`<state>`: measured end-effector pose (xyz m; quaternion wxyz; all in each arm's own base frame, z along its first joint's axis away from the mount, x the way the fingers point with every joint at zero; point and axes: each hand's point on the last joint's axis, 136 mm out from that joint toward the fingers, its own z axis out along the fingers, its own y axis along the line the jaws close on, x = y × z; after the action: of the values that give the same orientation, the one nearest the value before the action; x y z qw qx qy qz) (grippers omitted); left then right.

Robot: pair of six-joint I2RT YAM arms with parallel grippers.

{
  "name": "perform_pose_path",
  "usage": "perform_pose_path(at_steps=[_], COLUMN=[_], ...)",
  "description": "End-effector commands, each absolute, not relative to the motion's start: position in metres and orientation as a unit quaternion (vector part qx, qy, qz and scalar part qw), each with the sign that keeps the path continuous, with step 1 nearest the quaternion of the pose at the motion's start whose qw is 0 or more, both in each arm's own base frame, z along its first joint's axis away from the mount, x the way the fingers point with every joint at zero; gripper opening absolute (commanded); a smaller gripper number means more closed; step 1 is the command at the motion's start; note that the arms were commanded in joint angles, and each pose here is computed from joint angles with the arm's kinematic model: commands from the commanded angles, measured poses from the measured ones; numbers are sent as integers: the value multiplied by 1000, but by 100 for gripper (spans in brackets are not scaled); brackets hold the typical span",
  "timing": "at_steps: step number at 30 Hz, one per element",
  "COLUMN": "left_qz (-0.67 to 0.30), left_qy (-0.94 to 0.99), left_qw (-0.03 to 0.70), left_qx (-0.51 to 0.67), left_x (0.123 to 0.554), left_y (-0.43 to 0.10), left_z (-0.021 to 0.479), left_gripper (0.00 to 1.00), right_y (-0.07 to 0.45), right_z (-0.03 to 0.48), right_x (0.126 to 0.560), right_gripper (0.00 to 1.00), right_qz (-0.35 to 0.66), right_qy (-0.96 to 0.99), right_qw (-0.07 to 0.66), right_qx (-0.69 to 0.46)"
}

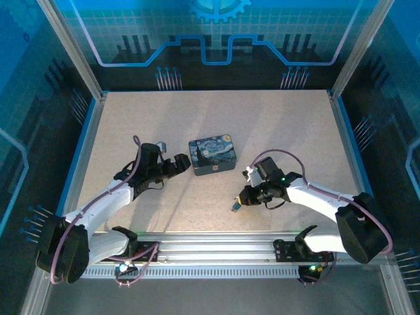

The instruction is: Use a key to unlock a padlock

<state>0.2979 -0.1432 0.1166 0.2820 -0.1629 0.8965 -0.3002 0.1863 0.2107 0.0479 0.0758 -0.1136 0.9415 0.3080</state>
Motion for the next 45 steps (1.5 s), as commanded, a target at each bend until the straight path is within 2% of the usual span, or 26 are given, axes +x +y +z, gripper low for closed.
perform_pose_path(at_steps=[1,18,45], left_qz=[-298,-300,-294], left_qy=[899,901,895], left_qw=[282,273,294], left_qx=[-155,-156,-158], left_x=[300,302,296], left_y=[-142,-145,-137], left_z=[120,115,129], left_gripper=[99,99,99], right_y=[220,225,221], right_z=[52,37,48], right_x=[190,195,203], right_gripper=[1,4,25], right_qz=[320,319,313], right_qy=[936,939,940], right_qw=[78,50,82], right_qx=[-128,-122,-108])
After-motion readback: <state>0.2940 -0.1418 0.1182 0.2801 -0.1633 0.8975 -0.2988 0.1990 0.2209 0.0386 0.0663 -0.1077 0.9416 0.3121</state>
